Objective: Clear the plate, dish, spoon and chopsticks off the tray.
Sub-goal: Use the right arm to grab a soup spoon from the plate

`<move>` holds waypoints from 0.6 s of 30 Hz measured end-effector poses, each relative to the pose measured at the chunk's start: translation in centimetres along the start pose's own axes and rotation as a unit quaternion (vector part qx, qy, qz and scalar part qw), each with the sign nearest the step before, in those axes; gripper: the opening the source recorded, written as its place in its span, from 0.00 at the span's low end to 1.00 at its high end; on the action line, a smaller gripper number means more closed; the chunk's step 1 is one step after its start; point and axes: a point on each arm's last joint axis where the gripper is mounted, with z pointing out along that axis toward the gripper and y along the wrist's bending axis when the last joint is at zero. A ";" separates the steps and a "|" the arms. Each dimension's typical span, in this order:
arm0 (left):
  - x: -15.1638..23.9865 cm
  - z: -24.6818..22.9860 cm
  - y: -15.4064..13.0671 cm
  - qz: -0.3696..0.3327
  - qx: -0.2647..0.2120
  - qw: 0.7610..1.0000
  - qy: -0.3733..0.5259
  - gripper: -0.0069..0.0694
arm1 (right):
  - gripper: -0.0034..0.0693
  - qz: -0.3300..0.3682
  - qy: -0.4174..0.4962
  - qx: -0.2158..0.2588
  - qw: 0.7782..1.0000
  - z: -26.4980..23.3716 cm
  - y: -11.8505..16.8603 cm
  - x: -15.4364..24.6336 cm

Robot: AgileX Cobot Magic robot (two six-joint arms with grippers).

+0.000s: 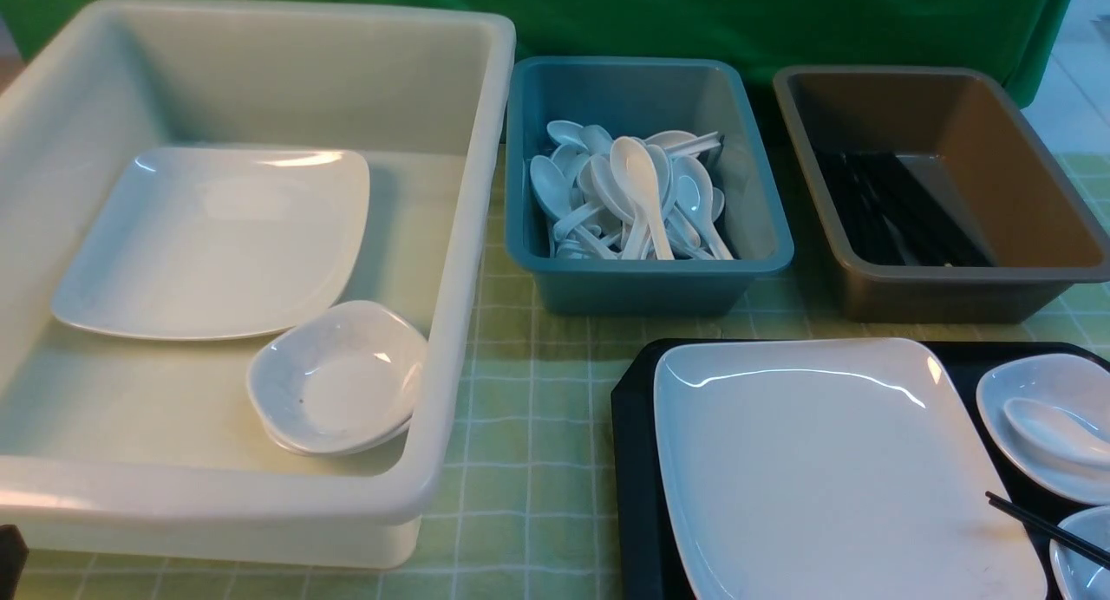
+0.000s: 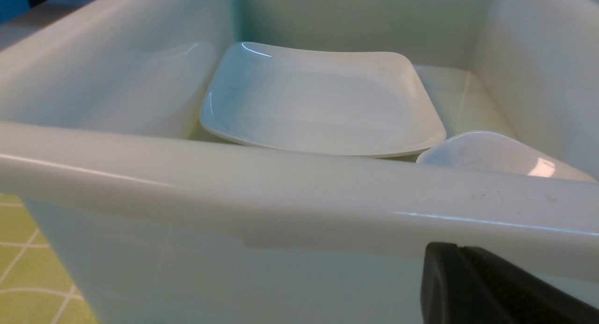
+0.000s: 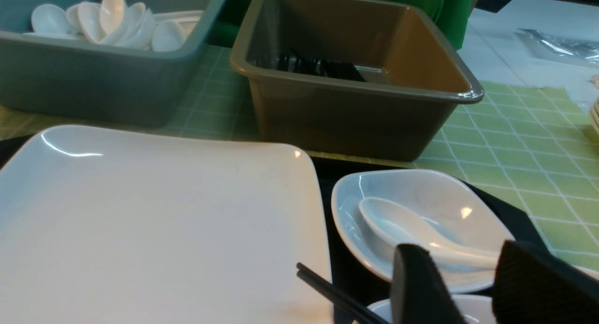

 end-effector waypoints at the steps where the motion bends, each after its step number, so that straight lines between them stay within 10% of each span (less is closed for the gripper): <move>1: 0.0 0.0 0.0 0.000 0.000 1.000 0.000 0.09 | 0.38 0.000 0.000 0.000 1.000 0.0 0.0 0.0; 13: 0.0 0.0 0.0 0.000 0.000 1.000 0.000 0.09 | 0.38 0.007 -0.002 -0.001 1.000 0.0 0.0 0.0; 18: 0.0 0.0 0.0 0.000 0.000 1.000 0.000 0.09 | 0.38 0.281 -0.021 -0.029 0.959 0.0 0.4 -0.5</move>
